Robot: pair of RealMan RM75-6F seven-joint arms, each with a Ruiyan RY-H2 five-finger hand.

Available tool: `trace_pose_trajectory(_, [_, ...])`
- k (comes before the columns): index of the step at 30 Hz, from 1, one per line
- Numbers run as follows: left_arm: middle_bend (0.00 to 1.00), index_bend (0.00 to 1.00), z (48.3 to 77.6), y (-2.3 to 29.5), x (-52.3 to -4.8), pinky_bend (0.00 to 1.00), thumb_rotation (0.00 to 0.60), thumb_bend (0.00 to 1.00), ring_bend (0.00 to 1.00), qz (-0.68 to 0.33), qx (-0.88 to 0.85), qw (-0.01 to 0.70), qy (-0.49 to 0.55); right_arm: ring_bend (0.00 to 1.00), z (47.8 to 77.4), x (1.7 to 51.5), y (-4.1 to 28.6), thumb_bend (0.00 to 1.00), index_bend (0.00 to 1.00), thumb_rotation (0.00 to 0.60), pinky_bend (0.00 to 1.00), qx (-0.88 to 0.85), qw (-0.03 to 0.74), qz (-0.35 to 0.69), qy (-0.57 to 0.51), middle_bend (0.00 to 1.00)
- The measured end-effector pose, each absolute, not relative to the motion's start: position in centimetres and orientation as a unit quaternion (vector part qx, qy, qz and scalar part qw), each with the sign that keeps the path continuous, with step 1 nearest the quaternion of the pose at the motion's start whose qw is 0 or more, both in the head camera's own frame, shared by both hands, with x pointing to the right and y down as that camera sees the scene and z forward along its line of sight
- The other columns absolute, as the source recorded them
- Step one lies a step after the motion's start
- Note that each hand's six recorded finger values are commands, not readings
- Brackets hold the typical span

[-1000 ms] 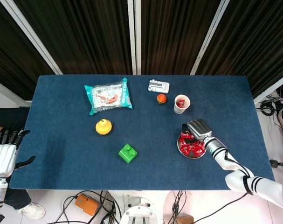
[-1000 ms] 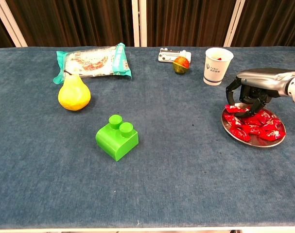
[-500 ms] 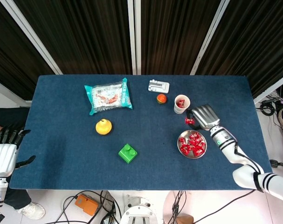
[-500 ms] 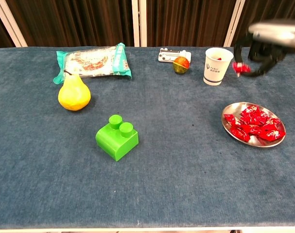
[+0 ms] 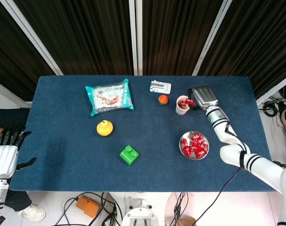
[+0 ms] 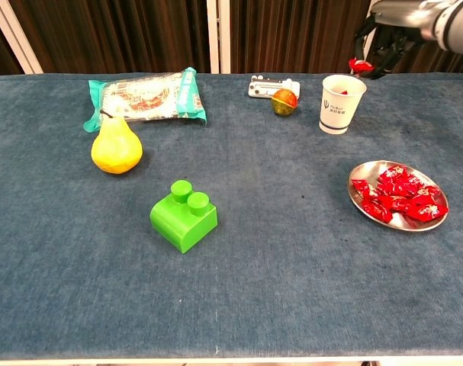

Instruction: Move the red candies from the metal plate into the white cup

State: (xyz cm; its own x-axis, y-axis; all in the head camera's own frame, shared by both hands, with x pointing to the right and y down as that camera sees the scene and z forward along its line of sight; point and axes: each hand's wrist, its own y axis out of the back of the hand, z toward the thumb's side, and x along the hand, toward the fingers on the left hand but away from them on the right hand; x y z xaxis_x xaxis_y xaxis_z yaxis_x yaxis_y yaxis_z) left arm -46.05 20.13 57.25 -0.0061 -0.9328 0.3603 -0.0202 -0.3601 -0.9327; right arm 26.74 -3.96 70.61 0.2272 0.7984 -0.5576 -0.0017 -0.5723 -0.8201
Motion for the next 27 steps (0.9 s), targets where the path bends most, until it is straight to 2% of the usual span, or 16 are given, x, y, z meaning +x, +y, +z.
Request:
trace_pose_trajectory(10, [0.14,0.2,57.4,20.2,-46.2,0.0,0.6,0.04,0.03,-0.583,-0.585,0.39,0.408,1.0,71.6,26.0,-4.0,0.55,0.48,0.6,1.0,-0.696,0.358,0.557,-0.278,0.99])
trace_pose_trajectory(13, [0.14,0.2,57.5,20.1,-46.1,0.0,0.6,0.05,0.03,-0.581,-0.587,0.391,0.407,1.0,71.7,26.3,-3.8,0.54,0.46,0.6,1.0,-0.696,0.355,0.558,-0.28,0.99])
trace_pose_trajectory(18, [0.14,0.2,57.4,20.1,-46.1,0.0,0.6,0.04,0.03,-0.579,-0.587,0.391,0.409,1.0,70.8,26.4,-3.7,0.5,0.46,0.6,1.0,-0.701,0.354,0.545,-0.294,0.99])
trace_pose_trajectory(21, [0.14,0.2,57.5,20.2,-46.1,0.0,0.6,0.04,0.03,-0.58,-0.587,0.389,0.41,1.0,69.5,26.6,-3.1,0.41,0.46,0.6,1.0,-0.708,0.353,0.527,-0.31,0.99])
trace_pose_trajectory(23, [0.14,0.2,57.6,20.2,-46.1,0.0,0.6,0.04,0.03,-0.579,-0.588,0.387,0.411,1.0,68.5,26.9,-2.2,0.34,0.47,0.6,1.0,-0.716,0.352,0.511,-0.321,0.99])
trace_pose_trajectory(27, [0.14,0.2,57.7,20.0,-46.0,0.0,0.6,0.05,0.03,-0.575,-0.59,0.388,0.413,1.0,66.9,27.6,1.1,0.32,0.5,0.6,1.0,-0.735,0.35,0.487,-0.316,0.99])
